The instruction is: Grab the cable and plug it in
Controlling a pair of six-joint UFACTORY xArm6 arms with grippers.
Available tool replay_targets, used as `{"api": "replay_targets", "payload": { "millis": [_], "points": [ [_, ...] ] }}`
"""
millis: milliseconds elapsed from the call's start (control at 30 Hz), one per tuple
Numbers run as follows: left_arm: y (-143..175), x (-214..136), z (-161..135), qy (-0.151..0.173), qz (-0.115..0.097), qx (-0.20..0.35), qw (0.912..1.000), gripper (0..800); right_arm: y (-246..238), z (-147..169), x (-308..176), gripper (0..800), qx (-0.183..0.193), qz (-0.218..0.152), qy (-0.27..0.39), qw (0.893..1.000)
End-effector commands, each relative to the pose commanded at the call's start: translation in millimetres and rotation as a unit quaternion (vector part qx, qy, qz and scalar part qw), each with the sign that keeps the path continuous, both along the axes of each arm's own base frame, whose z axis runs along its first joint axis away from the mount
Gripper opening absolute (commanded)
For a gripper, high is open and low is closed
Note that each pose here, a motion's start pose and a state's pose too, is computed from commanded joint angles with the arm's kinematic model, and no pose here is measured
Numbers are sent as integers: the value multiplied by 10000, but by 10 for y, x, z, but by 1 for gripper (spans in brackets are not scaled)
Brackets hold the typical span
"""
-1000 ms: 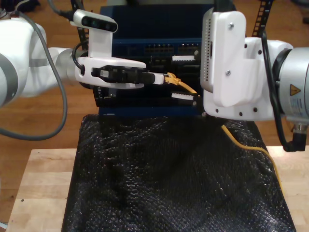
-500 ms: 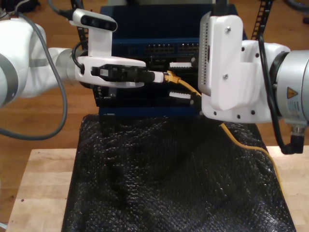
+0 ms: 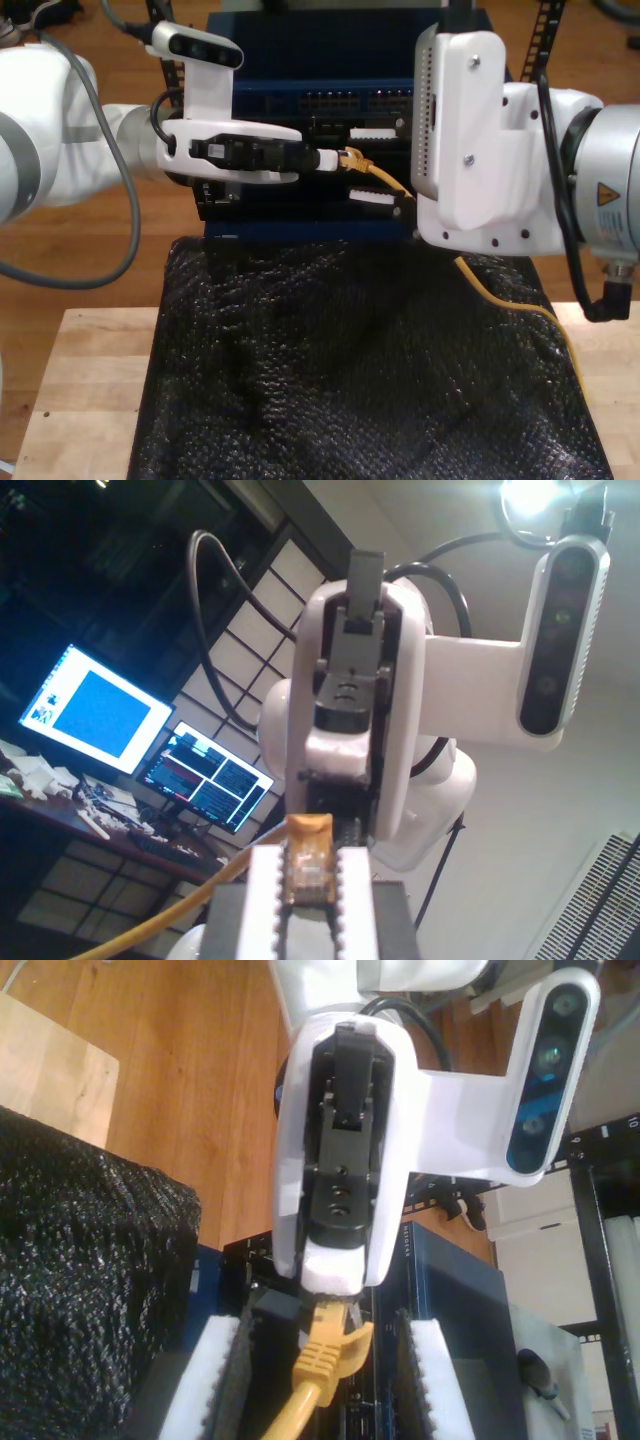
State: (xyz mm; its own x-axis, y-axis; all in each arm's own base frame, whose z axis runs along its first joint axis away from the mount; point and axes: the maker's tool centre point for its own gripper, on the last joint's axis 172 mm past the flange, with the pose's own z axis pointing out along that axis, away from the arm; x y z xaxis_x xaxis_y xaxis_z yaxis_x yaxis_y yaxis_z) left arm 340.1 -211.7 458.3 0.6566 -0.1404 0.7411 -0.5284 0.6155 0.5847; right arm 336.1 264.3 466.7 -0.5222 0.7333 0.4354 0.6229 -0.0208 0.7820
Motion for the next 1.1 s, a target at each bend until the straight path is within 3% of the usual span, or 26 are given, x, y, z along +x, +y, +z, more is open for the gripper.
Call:
{"api": "replay_targets", "payload": {
  "millis": [1100],
  "points": [
    [33, -17, 73, 40, -72, -152, 9999, 16, 47, 55, -50, 369, 61, 66, -154, 9998]
  ]
}}
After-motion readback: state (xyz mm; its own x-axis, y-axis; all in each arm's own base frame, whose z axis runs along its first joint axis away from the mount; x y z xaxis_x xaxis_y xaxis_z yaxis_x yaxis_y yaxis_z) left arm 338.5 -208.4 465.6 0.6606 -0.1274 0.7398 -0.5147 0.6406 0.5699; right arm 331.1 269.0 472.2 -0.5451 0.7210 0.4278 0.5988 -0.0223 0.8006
